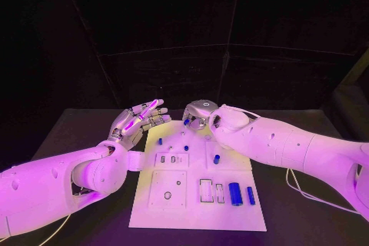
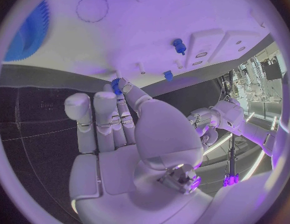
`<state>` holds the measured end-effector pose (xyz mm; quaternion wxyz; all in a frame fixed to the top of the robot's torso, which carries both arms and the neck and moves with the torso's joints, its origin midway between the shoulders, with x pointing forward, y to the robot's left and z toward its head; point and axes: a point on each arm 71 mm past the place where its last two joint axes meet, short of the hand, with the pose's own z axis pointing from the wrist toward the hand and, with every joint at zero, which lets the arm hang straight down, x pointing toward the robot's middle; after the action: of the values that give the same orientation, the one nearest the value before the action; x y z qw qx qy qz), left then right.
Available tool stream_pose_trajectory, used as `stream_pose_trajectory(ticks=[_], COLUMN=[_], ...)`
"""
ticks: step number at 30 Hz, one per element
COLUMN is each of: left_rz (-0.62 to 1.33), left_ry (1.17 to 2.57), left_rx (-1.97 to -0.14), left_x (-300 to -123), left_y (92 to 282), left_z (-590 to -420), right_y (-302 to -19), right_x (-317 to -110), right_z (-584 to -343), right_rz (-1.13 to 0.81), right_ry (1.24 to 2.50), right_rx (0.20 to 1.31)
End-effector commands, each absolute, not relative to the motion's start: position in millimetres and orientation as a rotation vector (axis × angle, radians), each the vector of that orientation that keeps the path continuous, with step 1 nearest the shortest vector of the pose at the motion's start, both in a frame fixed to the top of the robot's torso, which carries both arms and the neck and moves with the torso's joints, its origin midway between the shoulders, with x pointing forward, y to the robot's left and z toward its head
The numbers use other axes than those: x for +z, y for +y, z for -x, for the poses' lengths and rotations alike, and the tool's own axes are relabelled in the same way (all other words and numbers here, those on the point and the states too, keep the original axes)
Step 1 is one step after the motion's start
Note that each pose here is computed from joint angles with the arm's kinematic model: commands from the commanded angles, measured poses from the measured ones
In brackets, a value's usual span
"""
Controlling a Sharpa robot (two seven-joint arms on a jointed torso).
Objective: Assemble the parts on the task board
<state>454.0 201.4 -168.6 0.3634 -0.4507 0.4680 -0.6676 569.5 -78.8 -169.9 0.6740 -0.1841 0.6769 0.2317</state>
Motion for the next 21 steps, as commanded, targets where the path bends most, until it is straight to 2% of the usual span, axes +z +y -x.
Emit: stream_pose_trajectory(ticks=[1,21], left_rz=[1.149,1.149], left_ry=[1.206,1.206], left_rx=[-1.74,-1.734], left_x=[-166.4,-165.7], left_y=[199.4,200.6], left_z=[-453.7,-454.7], right_y=[-78.6,-73.5], right_x=[-171.7,-170.8], right_z=[-570.8,-567.3], right_rz=[0.412,0.428], right_ry=[1.552,1.546], right_rx=[0.496,0.505])
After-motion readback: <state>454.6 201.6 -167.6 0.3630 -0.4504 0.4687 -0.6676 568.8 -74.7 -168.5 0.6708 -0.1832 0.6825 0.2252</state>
